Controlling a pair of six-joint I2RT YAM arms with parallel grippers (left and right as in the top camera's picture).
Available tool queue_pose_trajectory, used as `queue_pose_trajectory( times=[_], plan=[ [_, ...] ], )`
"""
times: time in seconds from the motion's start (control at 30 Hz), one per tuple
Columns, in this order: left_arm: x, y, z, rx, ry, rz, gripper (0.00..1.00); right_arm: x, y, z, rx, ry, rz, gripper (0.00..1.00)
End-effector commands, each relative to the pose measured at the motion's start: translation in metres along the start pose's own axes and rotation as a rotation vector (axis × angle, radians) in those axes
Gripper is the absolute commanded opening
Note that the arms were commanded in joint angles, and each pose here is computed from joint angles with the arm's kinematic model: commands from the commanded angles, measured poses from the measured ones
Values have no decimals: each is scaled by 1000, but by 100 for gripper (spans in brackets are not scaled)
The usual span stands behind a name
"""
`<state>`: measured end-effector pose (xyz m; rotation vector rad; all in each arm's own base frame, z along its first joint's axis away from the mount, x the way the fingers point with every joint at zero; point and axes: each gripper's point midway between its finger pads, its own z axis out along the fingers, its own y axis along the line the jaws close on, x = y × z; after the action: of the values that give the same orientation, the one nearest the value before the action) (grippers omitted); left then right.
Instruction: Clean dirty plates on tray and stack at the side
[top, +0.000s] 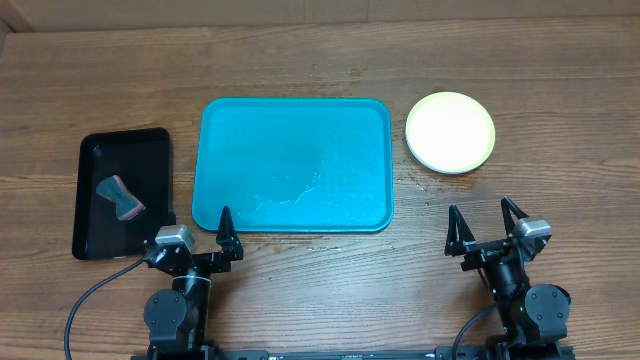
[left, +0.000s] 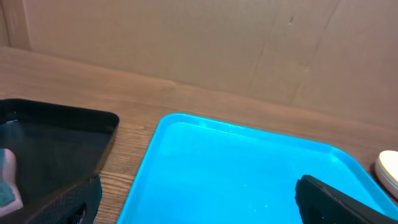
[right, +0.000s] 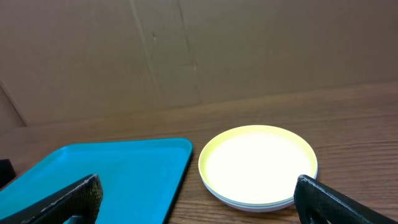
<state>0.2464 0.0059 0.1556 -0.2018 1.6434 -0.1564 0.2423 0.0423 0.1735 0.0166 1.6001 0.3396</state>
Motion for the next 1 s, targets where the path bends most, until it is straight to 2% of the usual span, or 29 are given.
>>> queue_pose_trajectory(
  times=[0.0,0.1,0.27,0.5,0.63,0.97],
  plan=[
    [-1,4,0,-20,-10,45,100,1,-4,0,16,-6,-8,100],
    [-1,4,0,-20,-10,46,100,1,-4,0,16,-6,-8,100],
    [-1,3,0,-13,-8,149,100,1,-4,0,16,-6,-8,100],
    [-1,3,0,-14,-7,161,100,1,-4,0,16,-5,-8,100],
    [-1,3,0,-18,-7,219,100,1,-4,0,16,-5,-8,100],
    [0,1,0,-5,-7,104,100,1,-4,0,16,-5,-8,100]
  ],
)
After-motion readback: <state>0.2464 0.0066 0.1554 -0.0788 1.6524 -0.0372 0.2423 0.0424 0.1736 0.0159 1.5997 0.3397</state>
